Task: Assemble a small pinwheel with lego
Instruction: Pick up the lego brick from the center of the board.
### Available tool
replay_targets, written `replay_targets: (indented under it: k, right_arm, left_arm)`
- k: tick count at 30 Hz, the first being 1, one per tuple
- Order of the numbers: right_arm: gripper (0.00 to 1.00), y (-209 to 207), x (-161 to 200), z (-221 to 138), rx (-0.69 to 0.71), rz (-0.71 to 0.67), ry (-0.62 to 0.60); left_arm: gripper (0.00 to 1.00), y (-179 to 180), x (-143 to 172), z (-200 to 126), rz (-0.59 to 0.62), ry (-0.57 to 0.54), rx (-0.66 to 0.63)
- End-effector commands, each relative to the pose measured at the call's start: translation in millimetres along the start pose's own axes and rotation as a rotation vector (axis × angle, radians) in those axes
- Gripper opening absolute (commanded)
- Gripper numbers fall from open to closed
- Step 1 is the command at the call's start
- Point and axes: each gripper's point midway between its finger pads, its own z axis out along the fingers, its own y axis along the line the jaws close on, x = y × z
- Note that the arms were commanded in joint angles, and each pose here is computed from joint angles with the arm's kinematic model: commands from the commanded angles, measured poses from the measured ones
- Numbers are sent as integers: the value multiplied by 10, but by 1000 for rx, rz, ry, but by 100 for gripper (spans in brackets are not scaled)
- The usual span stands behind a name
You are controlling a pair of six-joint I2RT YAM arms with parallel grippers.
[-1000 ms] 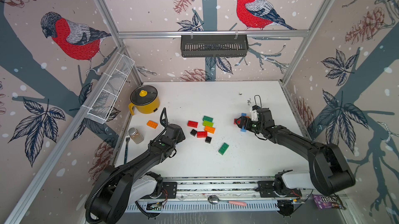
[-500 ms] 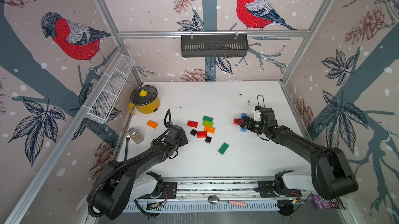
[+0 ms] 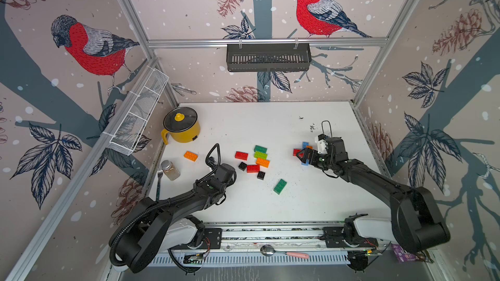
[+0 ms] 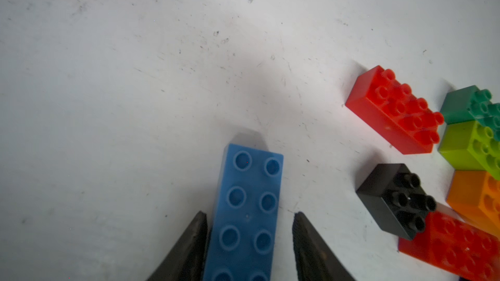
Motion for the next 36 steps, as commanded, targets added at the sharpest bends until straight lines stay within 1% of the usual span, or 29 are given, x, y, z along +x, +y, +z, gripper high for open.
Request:
replay_targets:
  k: [1,7,12,17,23,26,28,36]
  right_arm:
    - [99,68,11,-19,-34,-27,-3]
    - [99,80,74,-45,-51,-27,6]
    - [99,128,72,-129,-69,-38,-15]
    - [99,134,89,-167,-73,-44,-20]
    - [99,146,83,-162,-83,-43,-19]
    - [99,153,71,-156,-87,-42,-19]
    - [99,160,70,-156,-90,-41,-18]
    - [99,152,78,-161,-92,-40,-17]
  left_arm:
    - [53,262,225,-18,12,58,-108]
    - [49,263,273,-28,30,58,-134]
    - [41,270,282,-17,35,64,-169]
    - [39,247,307,3,40,68,-169]
    - [38,245,329,1,59,59,-197]
    - [41,254,357,19,59,69,-215]
    - [41,262,376,25,61,72,-220]
    - [39,279,410,-6,67,68,-235]
